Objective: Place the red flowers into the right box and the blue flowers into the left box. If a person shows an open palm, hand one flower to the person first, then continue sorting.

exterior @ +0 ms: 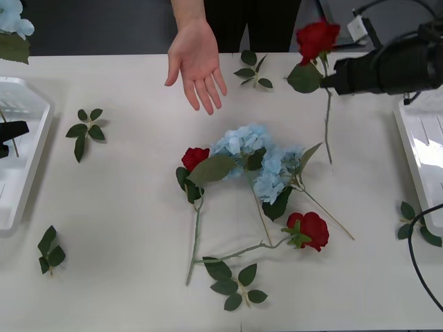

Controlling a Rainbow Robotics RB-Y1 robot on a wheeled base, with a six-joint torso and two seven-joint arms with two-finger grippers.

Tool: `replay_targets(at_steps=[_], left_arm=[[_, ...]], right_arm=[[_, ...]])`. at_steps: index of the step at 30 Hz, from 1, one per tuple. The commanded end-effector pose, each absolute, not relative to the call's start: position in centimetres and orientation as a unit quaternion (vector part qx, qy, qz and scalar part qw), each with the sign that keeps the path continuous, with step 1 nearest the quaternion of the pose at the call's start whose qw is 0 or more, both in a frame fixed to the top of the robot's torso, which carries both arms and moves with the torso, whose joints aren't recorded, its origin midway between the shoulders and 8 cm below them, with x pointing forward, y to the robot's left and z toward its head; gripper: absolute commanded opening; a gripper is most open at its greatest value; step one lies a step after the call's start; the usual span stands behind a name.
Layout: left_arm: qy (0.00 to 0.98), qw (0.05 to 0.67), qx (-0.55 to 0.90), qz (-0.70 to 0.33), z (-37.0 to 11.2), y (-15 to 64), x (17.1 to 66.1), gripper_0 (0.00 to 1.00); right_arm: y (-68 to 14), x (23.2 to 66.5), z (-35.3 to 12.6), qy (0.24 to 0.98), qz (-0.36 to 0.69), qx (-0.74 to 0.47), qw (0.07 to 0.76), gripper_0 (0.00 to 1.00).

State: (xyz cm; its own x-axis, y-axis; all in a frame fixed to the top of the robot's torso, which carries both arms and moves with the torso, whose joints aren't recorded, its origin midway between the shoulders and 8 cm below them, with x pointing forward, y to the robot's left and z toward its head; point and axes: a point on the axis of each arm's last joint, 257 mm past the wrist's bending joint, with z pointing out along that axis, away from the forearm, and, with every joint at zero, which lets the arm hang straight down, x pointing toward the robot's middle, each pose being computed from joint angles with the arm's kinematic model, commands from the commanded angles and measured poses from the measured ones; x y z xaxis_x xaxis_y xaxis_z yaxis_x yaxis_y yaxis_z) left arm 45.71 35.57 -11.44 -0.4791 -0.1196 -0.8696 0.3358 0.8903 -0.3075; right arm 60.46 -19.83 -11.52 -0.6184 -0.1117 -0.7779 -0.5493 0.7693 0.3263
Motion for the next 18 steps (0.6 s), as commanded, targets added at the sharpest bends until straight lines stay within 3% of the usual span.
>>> replay_targets(at_steps=[1,11,18], left_arm=[[0.836,0.506,0.074,-0.199,-10.6,37.2,45.3,0.00],[0.836,0.506,0.074,-0.199,-10.6,37.2,45.3,0.00],[0.836,0.506,0.074,-0.199,-10.6,37.2,45.3,0.00]], right_arm=[[-13.1,61.8,-2.5,0.776,0.314,-0.270,0.476,0.00],[-2.9,60.1,14.0,0.589,0.406,-0.323,0.619,0.00],[1.2,57.7,20.2,0.502,0.403,-0.364,0.673,0.00]])
